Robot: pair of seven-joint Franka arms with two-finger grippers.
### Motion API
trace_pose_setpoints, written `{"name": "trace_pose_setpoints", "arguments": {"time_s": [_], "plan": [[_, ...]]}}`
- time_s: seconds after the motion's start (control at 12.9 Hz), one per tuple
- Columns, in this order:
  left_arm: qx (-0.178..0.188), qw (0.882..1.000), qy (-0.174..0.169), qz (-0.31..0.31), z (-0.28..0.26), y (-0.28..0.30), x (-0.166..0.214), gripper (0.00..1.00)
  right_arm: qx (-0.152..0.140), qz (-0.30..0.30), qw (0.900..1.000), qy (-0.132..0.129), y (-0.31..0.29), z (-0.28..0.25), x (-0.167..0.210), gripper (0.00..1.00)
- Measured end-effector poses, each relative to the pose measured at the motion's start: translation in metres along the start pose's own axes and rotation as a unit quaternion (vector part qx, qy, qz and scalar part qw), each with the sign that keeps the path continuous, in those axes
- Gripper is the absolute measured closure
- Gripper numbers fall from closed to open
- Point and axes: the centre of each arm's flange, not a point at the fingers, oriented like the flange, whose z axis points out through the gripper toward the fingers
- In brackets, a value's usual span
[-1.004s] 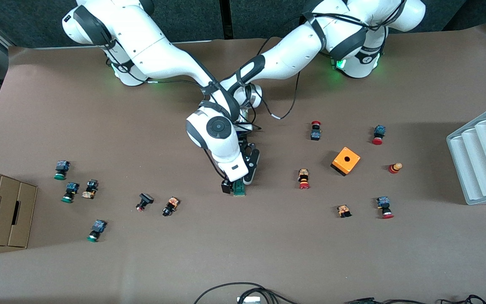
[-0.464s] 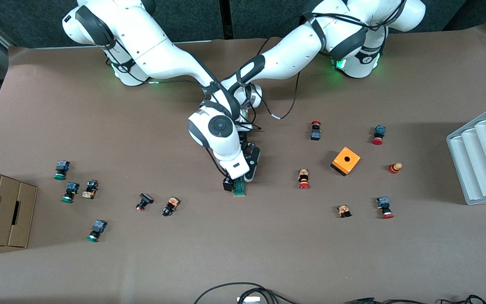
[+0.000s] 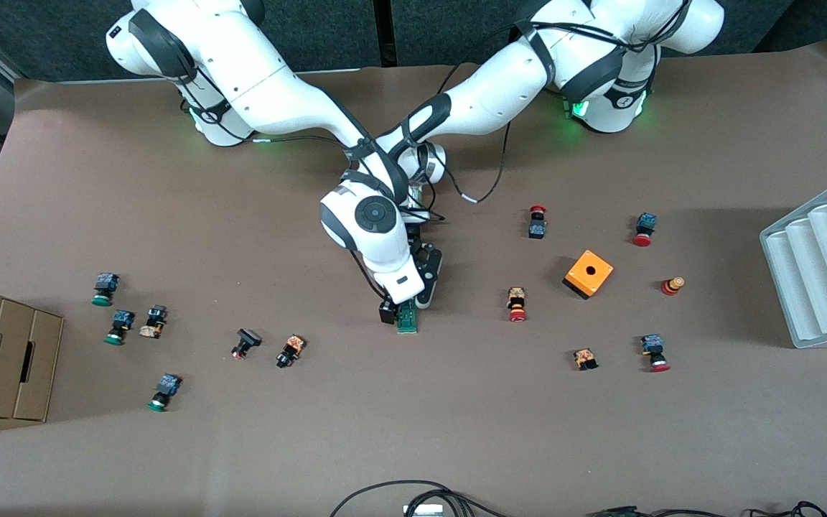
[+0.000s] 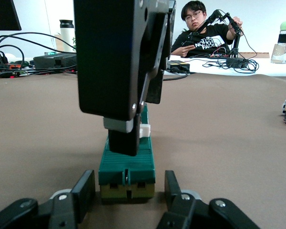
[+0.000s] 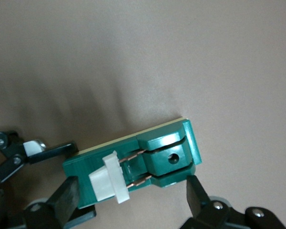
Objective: Close load switch with both arms
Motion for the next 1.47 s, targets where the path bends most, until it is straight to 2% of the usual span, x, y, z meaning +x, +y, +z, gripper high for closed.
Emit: {"name": "trace_pose_setpoints", "arguments": {"time_s": [0.77, 1.16, 1.47], "plan": [[0.0, 1.0, 0.0, 0.0, 0.0, 0.0, -0.0001, 0.34, -0.004, -0.001, 1.0, 0.007, 0.0006, -0.0014, 0.0015, 0.0], [0.0, 1.0, 0.001, 0.0, 0.0, -0.0001, -0.0001, 0.35, -0.026, -0.036, 0.999, 0.005, -0.0042, -0.0035, 0.0066, 0.0], [0.0, 1.0, 0.001, 0.0, 0.0, -0.0001, -0.0002, 0.35, -0.028, -0.043, 0.999, 0.005, -0.0059, -0.0037, 0.0077, 0.0]]}}
